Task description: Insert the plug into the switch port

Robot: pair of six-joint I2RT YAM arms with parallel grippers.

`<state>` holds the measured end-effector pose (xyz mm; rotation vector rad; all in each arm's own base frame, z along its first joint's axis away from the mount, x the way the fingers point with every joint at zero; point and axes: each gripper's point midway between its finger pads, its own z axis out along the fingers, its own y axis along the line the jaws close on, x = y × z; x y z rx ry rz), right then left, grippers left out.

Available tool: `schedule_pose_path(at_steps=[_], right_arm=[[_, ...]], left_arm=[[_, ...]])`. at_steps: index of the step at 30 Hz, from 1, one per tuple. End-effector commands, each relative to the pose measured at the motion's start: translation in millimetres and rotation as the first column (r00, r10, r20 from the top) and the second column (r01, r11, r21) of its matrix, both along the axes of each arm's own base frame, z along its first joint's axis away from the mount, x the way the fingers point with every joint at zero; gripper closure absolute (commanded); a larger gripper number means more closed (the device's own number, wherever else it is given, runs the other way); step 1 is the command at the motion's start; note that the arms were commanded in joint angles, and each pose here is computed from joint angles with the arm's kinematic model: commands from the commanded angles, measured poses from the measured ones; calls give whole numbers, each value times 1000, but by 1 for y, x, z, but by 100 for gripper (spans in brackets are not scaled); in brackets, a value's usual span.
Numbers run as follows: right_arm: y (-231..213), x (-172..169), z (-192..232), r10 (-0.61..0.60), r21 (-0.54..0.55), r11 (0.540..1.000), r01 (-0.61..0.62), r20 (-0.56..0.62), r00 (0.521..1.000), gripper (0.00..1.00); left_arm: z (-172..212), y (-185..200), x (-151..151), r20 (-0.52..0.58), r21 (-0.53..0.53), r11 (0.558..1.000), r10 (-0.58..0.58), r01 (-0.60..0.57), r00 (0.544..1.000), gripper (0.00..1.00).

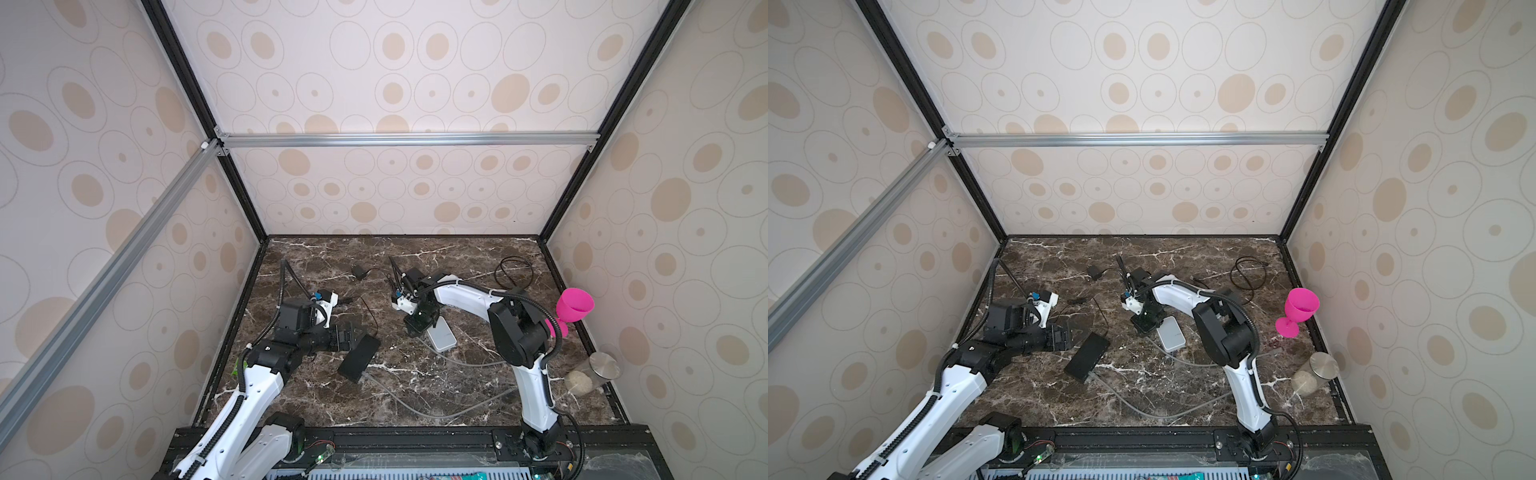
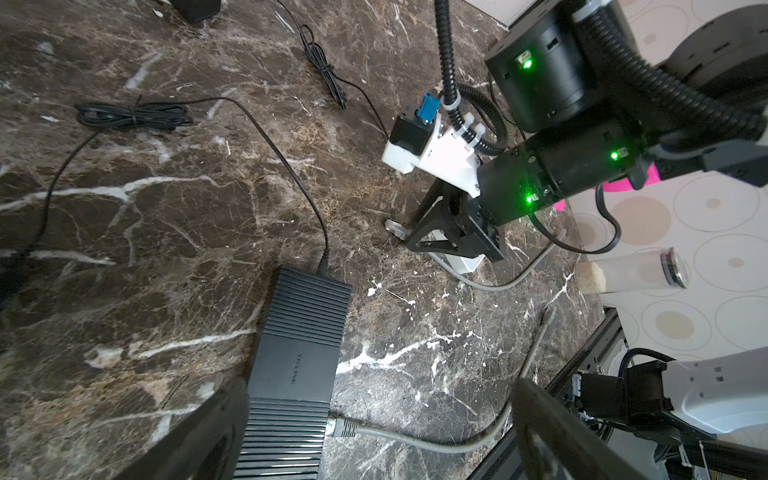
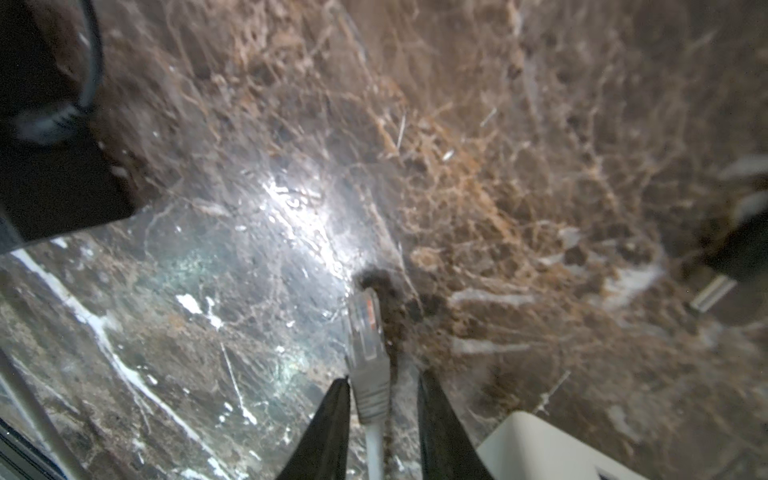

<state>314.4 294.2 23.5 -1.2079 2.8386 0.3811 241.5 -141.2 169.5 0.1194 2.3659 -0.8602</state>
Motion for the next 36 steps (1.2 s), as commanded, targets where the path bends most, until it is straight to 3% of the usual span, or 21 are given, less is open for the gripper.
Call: schedule_pose_path(at_steps=[1, 20, 28, 36], right_arm=[[5, -6, -8, 26, 14, 1000, -25, -46, 999, 70], [3, -21, -28, -10, 5, 1000, 10, 69, 998, 85], [-3, -22, 56, -6, 105, 994, -21, 250, 968, 87], [-18, -61, 135, 25, 200, 973, -116, 409, 912, 91]], left_arm=[[4, -1, 2, 18, -5, 1000, -6, 6, 1000, 2], [4, 0, 2, 19, -2, 1000, -5, 5, 1000, 3], [8, -1, 0, 33, -12, 1000, -11, 12, 999, 5], [17, -11, -6, 66, -53, 997, -58, 62, 996, 20]])
